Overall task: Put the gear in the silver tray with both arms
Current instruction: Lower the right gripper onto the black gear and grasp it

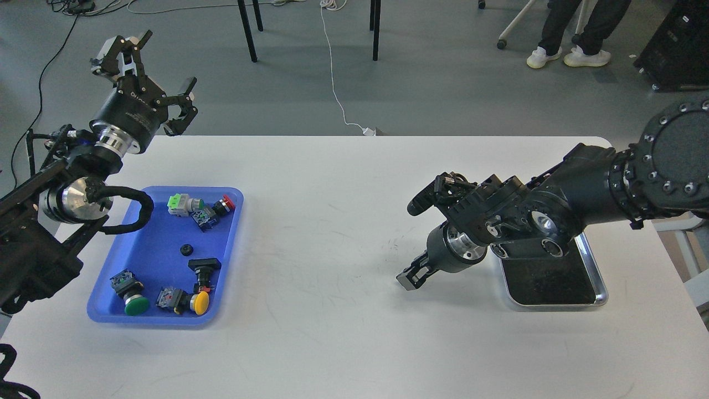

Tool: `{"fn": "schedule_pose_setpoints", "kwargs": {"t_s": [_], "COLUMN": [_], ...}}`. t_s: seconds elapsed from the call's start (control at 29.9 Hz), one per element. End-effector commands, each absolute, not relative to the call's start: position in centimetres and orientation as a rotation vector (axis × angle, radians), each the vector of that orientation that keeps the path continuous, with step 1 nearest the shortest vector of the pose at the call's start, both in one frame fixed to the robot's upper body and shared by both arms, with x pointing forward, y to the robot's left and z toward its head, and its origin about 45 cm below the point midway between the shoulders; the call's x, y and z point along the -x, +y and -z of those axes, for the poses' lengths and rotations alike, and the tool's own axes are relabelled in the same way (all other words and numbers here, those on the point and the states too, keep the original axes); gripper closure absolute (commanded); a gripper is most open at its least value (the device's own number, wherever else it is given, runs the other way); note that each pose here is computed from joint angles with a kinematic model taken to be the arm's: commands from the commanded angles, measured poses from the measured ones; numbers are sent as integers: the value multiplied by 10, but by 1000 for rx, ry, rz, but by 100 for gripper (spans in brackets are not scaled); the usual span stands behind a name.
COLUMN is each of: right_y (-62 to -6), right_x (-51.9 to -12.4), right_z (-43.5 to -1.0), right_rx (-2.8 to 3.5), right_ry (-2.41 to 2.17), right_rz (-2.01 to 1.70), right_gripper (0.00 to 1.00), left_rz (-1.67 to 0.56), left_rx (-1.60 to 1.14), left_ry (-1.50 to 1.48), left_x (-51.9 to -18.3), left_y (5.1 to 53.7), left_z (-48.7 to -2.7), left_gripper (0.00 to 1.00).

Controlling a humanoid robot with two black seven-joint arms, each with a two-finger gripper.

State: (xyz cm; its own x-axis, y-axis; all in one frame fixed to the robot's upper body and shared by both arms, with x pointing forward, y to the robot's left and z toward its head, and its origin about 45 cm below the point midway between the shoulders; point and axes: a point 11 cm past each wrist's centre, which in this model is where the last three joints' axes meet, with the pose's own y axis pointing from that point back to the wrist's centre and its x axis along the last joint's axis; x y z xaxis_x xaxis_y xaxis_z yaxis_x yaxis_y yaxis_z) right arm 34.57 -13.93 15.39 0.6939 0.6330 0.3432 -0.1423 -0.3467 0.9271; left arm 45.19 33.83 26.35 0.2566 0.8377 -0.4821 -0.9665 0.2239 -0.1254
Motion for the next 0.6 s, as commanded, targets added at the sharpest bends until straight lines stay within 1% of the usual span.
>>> {"fn": "schedule_pose_setpoints", "kwargs": {"t_s": [0.0,0.17,0.33,0.43,0.57], "right_y": [-140,-140,-141,-141,-141], "right_x": [-344,-344,-343,-343,-346], "right_z": [-151,-149,-147,-147,-148], "right_rx": [-1760,-1761,-1761,-1761,-1762], "right_ry": [390,388,388,385,372], "right_rz": [-839,-838,-832,-836,-851], "right_gripper": [46,47,49,53,53], "left_rz": [-1279,-1279,-1280,-1280,-1277], "left_rx": [439,439,438,439,441], "left_ry": [344,344,349,351,356], "left_x": [-452,-452,-451,-451,-451], "left_y": [338,338,337,337,334], "left_z": [-263,-263,-260,-260,-259], "left_gripper": [2,2,2,2,2]}}
